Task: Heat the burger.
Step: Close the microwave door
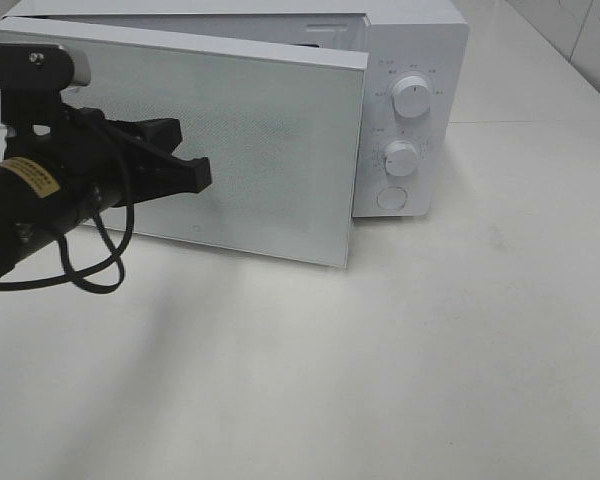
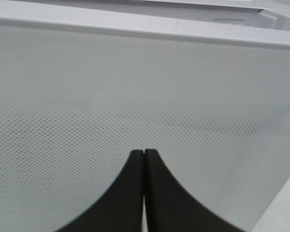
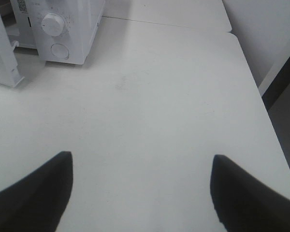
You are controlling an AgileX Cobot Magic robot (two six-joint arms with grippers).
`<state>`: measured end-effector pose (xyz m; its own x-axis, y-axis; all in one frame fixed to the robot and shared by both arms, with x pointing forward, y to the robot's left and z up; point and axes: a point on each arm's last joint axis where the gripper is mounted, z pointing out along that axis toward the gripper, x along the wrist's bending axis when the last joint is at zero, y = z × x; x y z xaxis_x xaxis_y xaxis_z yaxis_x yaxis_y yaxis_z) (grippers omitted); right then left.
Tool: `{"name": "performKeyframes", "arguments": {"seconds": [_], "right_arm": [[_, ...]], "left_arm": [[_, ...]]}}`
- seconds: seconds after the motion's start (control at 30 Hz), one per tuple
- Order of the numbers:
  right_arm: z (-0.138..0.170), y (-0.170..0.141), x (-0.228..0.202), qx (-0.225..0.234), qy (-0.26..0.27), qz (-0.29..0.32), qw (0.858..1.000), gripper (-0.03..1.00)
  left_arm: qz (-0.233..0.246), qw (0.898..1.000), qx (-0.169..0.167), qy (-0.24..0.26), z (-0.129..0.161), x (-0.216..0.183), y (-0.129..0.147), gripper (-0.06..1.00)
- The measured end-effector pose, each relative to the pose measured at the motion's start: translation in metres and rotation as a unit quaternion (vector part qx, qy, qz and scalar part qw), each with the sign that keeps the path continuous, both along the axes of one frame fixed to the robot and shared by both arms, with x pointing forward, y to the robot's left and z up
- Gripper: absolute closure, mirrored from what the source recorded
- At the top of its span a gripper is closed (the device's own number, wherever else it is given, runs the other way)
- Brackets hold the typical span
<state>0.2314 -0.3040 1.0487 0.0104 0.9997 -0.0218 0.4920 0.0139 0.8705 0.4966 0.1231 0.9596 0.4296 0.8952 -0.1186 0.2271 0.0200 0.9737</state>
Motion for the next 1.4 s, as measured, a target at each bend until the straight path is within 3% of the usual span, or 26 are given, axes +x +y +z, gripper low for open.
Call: {"name": "performKeyframes", "arguments": {"seconds": [0.37,0.8,1.17,1.4], "right_arm": [[0.0,0.0,0.0,0.0,0.0,0.0,1.0,0.21],[0.0,0.0,0.0,0.0,0.0,0.0,1.0,0.21],[0.0,0.0,0.0,0.0,0.0,0.0,1.0,0.21],[0.0,0.0,0.0,0.0,0.0,0.0,1.0,0.21]], "left_arm": [[0.007,1.0,0.003,0.002,0.006,0.025,-0.038,0.94],[0.009,1.0,-0.008,0.002,0.008,0.05,-0.059,0.94],[-0.011,1.0,0.007,0.018,0.001,0.063,-0.083,0.94],[-0.009,0.999,0.035,0.017,0.0,0.073,-0.095,0.94]]}}
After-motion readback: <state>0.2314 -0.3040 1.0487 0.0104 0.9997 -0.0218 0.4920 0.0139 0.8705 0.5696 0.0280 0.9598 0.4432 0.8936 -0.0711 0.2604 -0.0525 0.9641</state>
